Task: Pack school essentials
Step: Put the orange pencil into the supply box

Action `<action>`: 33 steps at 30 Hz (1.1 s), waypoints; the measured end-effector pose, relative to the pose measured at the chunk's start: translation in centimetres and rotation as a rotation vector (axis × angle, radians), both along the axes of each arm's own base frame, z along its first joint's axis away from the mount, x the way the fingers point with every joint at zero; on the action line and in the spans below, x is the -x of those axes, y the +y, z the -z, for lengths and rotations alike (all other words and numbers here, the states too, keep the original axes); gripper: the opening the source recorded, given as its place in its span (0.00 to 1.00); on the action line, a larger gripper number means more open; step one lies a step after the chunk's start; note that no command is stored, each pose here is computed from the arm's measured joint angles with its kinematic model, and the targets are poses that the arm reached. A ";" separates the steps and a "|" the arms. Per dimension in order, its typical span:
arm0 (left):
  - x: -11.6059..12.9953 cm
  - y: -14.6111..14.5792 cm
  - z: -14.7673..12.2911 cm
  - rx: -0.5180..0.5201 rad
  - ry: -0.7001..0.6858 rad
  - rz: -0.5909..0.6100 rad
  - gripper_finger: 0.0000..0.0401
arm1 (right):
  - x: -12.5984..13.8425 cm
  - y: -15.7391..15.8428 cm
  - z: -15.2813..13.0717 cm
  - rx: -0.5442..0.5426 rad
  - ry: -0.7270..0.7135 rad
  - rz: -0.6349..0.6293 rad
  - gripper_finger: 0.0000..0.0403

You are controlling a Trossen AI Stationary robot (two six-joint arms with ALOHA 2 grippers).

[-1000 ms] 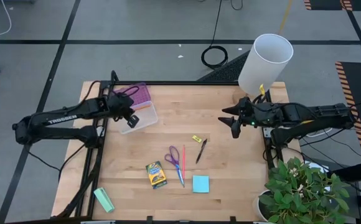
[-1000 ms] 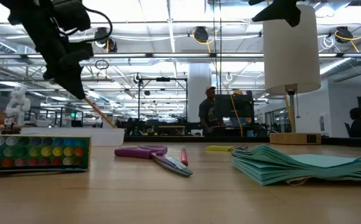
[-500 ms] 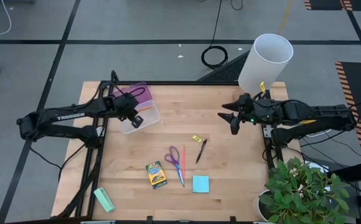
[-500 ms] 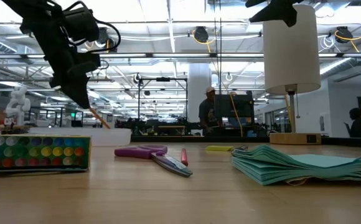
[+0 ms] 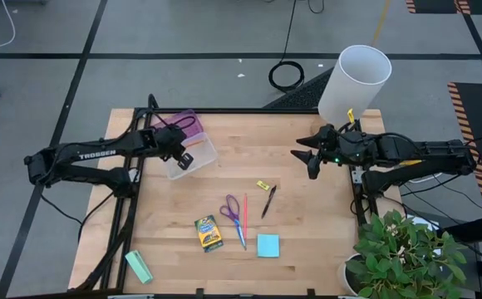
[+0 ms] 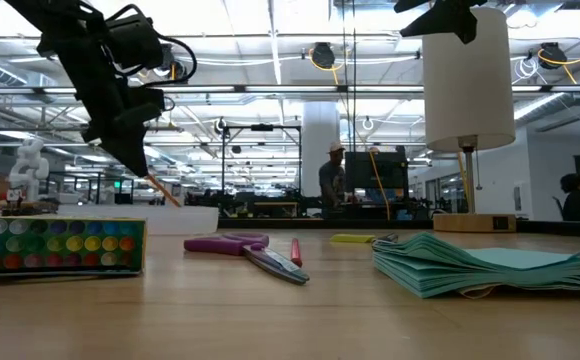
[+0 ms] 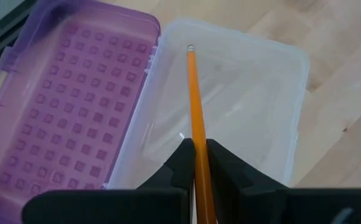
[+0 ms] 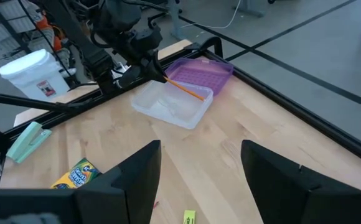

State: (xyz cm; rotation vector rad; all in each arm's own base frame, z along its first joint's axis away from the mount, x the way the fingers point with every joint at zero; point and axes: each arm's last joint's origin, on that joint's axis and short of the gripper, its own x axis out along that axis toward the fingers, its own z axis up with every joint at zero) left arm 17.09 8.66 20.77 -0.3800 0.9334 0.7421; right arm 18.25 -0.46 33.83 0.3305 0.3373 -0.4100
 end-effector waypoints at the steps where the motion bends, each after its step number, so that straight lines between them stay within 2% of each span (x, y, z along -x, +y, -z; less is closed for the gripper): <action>1: 0.0 0.0 -0.1 -0.001 -0.005 -0.004 0.08 | 0.0 0.0 0.0 0.000 0.000 0.000 0.53; 23: 0.1 0.1 0.1 -0.027 0.036 -0.019 0.08 | 0.0 0.0 0.0 -0.001 0.000 0.000 0.53; 33: 0.4 0.0 0.3 -0.004 0.052 -0.043 0.22 | 0.0 0.0 0.0 -0.002 0.000 0.000 0.53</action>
